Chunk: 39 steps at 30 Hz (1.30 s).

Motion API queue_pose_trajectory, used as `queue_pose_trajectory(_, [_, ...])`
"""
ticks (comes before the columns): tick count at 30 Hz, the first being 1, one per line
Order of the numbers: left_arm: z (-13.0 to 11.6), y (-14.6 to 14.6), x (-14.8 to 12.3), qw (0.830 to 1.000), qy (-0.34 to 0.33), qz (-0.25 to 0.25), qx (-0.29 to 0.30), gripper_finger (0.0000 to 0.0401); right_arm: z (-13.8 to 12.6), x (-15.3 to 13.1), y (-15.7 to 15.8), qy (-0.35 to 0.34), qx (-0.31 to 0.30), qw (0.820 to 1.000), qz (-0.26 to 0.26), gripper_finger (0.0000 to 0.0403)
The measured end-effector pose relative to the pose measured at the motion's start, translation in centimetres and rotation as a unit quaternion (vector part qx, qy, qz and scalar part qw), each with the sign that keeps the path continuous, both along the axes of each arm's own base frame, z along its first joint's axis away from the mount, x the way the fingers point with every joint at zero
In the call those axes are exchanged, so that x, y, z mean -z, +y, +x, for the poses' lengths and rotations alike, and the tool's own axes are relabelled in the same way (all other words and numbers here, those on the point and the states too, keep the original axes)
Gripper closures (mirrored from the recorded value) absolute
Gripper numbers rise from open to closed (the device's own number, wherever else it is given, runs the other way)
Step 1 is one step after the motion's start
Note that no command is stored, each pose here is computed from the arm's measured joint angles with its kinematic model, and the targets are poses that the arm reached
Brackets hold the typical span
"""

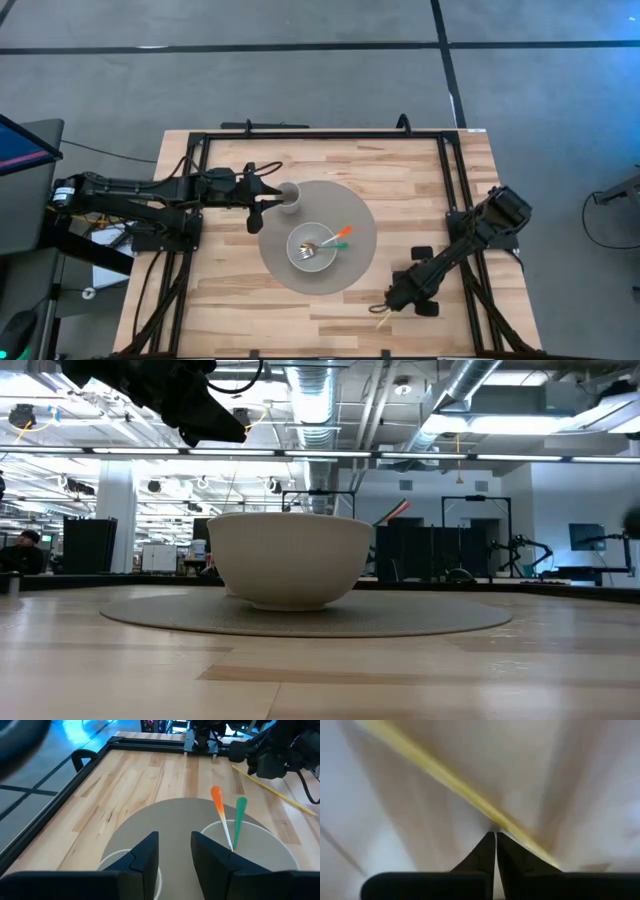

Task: Pick & Place Utensil
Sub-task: Put the yellow straw into the gray cup on the gray placemat

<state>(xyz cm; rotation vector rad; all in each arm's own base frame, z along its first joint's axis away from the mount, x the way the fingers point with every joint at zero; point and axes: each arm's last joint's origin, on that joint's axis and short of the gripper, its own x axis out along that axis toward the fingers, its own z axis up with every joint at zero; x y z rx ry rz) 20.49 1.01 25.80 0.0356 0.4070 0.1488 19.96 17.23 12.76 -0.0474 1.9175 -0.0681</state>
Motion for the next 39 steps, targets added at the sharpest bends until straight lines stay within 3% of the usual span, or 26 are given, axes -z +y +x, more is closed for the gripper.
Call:
queue_pose_trajectory(5, [0.0, 0.0, 0.0, 1.0, 0.0, 0.0, 0.0, 0.0286, 0.1, -1.4, -0.4, -0.024, 0.025, 0.999, 0.012, 0.04])
queue_pose_trajectory(10, [0.0, 0.0, 0.0, 1.0, 0.0, 0.0, 0.0, 0.0286, -0.2, -3.2, -0.6, -0.048, 0.053, 0.997, 0.028, 0.0378])
queue_pose_trajectory(15, [0.0, 0.0, 0.0, 1.0, 0.0, 0.0, 0.0, 0.0286, -0.2, -3.8, -1.0, -0.085, 0.007, 0.996, 0.01, 0.0339])
queue_pose_trajectory(23, [0.0, 0.0, 0.0, 1.0, 0.0, 0.0, 0.0, 0.0286, 0.3, -0.8, -0.6, -0.031, -0.06, 0.998, -0.011, 0.0258])
queue_pose_trajectory(27, [0.0, 0.0, 0.0, 1.0, -0.001, 0.0, 0.0, 0.0286, 0.6, 0.9, -0.6, 0.005, -0.065, 0.998, -0.026, 0.0237])
queue_pose_trajectory(30, [0.0, 0.0, 0.0, 1.0, 0.0, 0.0, 0.0, 0.0286, 0.8, 1.5, -0.7, 0.032, -0.048, 0.998, -0.009, 0.0258])
queue_pose_trajectory(36, [0.0, 0.0, 0.0, 1.0, 0.0, 0.0, 0.0, 0.0286, 1.6, 0.3, -1.0, 0.015, -0.027, 0.999, 0.029, 0.0386])
queue_pose_trajectory(39, [0.0, 0.0, 0.0, 1.0, 0.0, 0.0, 0.0, 0.0286, 2.4, -1.4, -0.9, -0.03, -0.014, 0.998, 0.049, 0.0385])
